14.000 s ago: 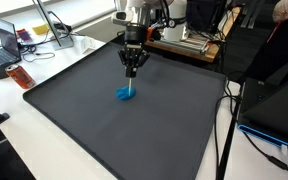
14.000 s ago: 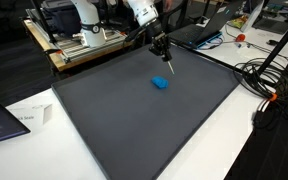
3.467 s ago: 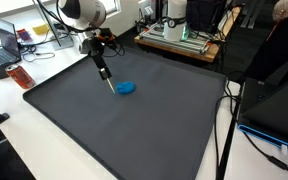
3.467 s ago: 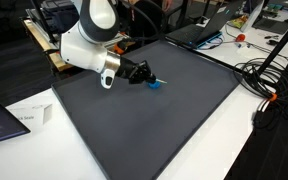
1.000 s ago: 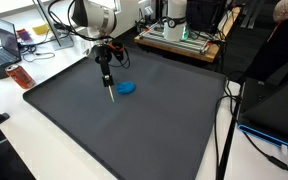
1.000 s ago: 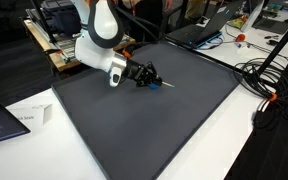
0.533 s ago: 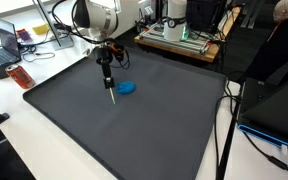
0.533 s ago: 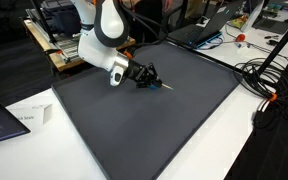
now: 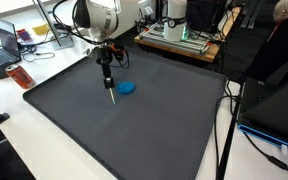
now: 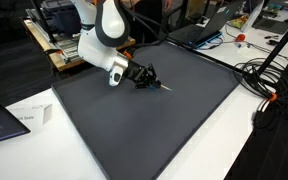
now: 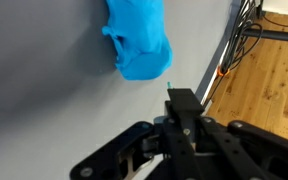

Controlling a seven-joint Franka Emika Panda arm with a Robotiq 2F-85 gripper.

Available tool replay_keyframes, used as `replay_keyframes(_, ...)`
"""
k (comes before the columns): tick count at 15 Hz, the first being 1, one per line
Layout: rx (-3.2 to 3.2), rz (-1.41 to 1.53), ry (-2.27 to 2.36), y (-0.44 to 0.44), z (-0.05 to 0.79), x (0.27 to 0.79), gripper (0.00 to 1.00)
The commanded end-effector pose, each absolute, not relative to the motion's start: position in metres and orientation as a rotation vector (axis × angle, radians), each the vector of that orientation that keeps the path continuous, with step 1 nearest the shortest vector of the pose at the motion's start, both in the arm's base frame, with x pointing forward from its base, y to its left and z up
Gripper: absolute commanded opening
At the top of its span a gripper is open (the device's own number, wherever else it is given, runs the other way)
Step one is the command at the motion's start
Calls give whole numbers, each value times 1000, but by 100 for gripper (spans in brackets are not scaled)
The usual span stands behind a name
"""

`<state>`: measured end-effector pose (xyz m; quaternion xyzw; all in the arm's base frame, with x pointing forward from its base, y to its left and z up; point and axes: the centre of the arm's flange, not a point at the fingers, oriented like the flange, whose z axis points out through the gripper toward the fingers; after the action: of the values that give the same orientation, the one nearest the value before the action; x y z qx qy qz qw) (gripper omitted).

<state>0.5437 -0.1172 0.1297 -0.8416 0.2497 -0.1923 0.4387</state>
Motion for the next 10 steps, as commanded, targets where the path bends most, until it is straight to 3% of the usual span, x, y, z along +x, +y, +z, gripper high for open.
replay_keyframes(1, -2093, -467, 653, -121, 145, 546, 3)
replay_keyframes(10, -2036, -499, 671, -138, 160, 520, 3)
